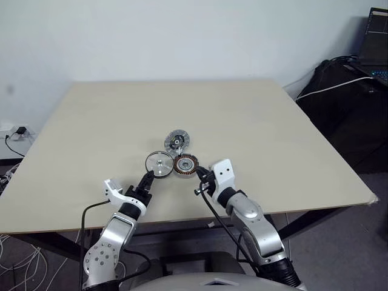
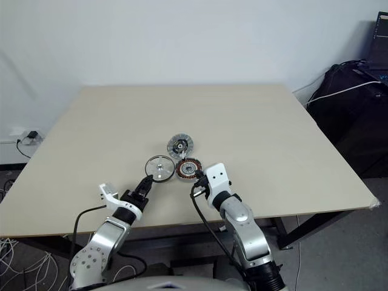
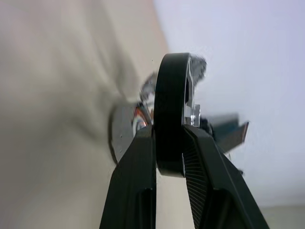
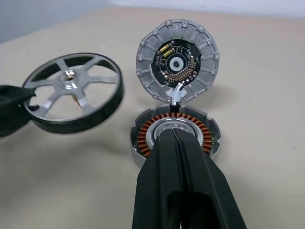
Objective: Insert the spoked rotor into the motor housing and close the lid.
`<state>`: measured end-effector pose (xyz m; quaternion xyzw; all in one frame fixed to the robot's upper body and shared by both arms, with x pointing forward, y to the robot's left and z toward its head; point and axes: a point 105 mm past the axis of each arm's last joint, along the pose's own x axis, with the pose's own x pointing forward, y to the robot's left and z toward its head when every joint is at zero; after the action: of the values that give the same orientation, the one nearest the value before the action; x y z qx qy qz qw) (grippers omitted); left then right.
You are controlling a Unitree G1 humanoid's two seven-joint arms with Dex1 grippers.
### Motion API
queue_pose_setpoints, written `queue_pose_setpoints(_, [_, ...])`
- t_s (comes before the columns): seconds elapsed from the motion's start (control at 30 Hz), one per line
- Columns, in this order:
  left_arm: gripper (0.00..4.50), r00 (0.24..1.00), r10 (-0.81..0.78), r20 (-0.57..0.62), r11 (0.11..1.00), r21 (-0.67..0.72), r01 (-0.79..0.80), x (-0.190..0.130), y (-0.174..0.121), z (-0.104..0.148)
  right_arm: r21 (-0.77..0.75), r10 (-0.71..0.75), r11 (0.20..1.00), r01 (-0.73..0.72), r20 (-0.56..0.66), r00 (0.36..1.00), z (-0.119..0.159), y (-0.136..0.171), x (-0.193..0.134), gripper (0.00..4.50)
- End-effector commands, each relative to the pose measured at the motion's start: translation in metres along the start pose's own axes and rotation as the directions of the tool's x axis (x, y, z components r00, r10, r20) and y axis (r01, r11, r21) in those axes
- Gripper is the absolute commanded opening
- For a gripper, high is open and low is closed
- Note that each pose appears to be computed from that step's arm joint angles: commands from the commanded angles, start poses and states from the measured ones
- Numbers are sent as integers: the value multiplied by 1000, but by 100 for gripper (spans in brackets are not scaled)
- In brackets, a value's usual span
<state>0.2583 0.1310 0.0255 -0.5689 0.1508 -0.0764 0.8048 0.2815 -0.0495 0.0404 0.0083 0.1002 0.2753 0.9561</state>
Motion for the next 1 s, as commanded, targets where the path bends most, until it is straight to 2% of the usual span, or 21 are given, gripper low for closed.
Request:
queue_pose_setpoints(0.03, [82, 997, -73, -13, 997, -13, 73, 14, -23, -8, -1, -6, 1000, 6, 54, 999, 13, -1, 1, 0])
queue_pose_setpoints(0.3, [82, 992, -104, -67, 995, -12, 103, 38, -33, -19, 0, -18, 1000, 18, 59, 998, 14, -4, -2, 0])
queue_pose_setpoints(1.0, [82, 984, -72, -162, 997, -20, 70, 63, -13, -39, 0, 25, 1000, -25, 35, 999, 6, -2, -16, 0])
